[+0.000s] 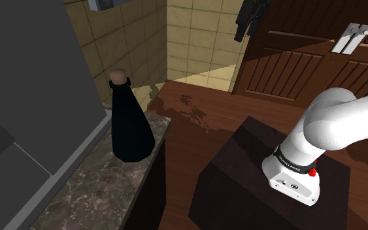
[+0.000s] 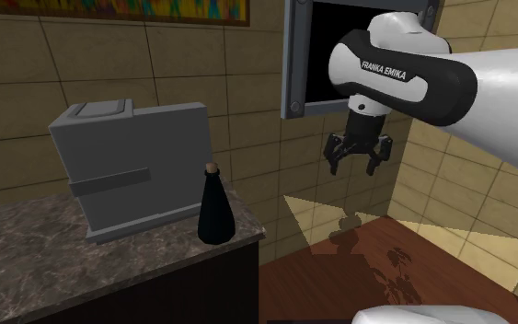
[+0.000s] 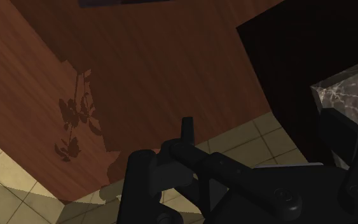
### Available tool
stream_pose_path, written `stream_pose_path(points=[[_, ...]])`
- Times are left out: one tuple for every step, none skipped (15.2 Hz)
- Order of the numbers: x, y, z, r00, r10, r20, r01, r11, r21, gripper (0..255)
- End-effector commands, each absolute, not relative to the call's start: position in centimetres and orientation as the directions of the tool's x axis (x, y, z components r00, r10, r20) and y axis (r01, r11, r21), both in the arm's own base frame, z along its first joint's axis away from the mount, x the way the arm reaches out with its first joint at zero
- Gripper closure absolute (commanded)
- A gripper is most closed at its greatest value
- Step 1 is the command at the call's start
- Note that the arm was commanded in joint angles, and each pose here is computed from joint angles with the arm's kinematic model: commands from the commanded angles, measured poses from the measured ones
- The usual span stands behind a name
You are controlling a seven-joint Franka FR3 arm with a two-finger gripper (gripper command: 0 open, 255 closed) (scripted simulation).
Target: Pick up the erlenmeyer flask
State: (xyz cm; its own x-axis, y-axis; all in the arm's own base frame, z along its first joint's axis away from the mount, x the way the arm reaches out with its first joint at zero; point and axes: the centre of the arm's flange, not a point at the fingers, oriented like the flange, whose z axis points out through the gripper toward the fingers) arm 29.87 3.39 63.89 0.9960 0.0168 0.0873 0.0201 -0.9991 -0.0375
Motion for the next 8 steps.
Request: stream_pose_path(points=[[29.9,3.4,63.9,0.996,0.017,0.087,0.02,-0.999,-0.037,0],[30.1,4.8,64.0,0.997,0.009,0.082,0.012,-0.999,-0.033,0],[30.4,6.2,64.1,0.997,0.001,0.078,0.003,-1.0,-0.028,0],[30.7,7.5,64.1,0.997,-0.007,0.073,-0.006,-1.0,-0.023,0],[31.0,8.9,64.2,0.998,-0.015,0.068,-0.014,-1.0,-0.018,0],[31.3,10.3,64.3,0.998,-0.023,0.063,-0.023,-1.0,-0.013,0],[31.7,11.7,64.3,0.998,-0.031,0.058,-0.031,-0.999,-0.008,0],[32.0,13.1,64.4,0.998,-0.04,0.054,-0.04,-0.999,-0.003,0]])
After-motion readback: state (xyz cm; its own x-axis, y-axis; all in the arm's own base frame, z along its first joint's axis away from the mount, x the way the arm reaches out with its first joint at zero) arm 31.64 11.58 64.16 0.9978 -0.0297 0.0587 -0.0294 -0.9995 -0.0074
